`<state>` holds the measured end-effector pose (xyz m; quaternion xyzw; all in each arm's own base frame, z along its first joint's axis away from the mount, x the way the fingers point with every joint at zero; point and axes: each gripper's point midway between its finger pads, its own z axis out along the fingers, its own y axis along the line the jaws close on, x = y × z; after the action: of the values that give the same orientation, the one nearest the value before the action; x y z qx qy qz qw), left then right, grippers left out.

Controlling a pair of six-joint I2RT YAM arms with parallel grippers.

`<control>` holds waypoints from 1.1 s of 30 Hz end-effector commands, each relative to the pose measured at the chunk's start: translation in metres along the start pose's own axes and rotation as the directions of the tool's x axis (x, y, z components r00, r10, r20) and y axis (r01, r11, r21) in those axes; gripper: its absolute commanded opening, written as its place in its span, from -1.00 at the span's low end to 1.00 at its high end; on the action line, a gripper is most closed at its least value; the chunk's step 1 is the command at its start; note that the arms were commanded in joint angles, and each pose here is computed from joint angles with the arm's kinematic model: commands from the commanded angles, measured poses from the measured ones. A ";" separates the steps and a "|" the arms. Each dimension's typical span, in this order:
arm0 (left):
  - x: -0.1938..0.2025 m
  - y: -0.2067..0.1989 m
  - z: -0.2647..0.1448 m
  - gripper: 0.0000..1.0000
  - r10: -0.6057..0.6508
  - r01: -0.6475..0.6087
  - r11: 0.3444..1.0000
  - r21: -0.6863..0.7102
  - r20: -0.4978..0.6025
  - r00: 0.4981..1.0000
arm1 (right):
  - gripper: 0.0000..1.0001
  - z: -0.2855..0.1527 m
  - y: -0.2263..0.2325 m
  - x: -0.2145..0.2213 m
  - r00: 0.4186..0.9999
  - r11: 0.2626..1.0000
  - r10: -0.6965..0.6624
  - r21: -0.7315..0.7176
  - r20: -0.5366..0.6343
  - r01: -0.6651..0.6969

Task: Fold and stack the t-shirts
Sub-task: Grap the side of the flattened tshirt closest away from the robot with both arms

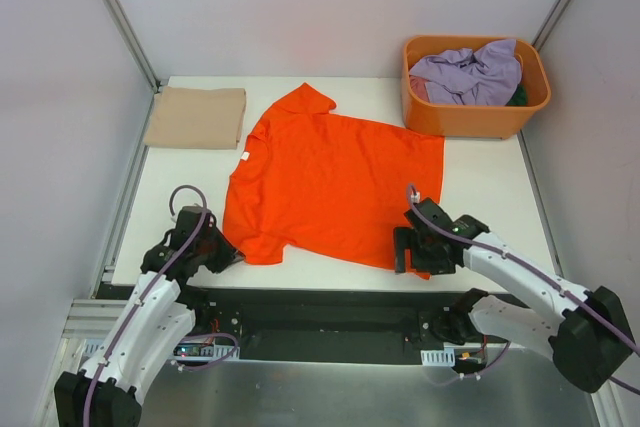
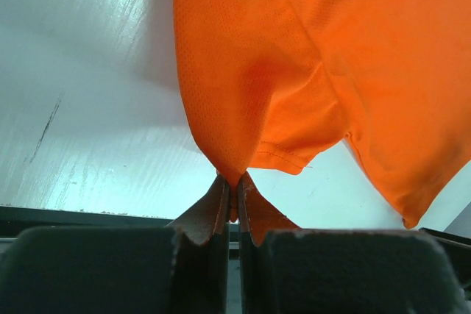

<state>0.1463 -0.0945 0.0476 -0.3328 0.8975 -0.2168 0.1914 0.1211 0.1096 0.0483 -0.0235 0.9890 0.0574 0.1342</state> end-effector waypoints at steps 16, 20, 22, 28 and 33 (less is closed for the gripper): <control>-0.024 -0.020 -0.009 -1.00 0.022 -0.024 0.999 0.025 0.082 0.996 | 0.25 0.025 -0.028 0.010 0.997 0.979 0.027 0.202 -0.075 -0.011; -0.028 -0.021 -0.010 -1.00 0.021 -0.023 1.000 0.015 0.097 0.995 | 0.06 0.025 -0.029 0.012 0.994 0.980 -0.009 0.195 -0.105 0.029; -0.031 -0.023 -0.012 -1.00 0.025 -0.026 1.000 0.012 0.108 0.994 | -0.05 0.024 -0.028 0.014 0.992 0.982 -0.027 0.185 -0.121 0.049; -0.034 -0.027 -0.013 -1.00 0.020 -0.022 1.000 0.017 0.112 0.994 | -0.37 0.024 -0.028 0.014 0.990 0.982 -0.059 0.172 -0.130 0.081; -0.038 -0.035 -0.017 -1.00 0.025 -0.029 0.999 0.037 0.121 0.992 | -0.64 0.023 -0.023 0.009 0.990 0.985 -0.075 0.147 -0.117 0.092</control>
<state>0.1680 -0.0897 0.0676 -0.3352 0.8924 -0.2047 0.2223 0.1140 0.0848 0.0126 -0.0453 0.9953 -0.0332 0.0789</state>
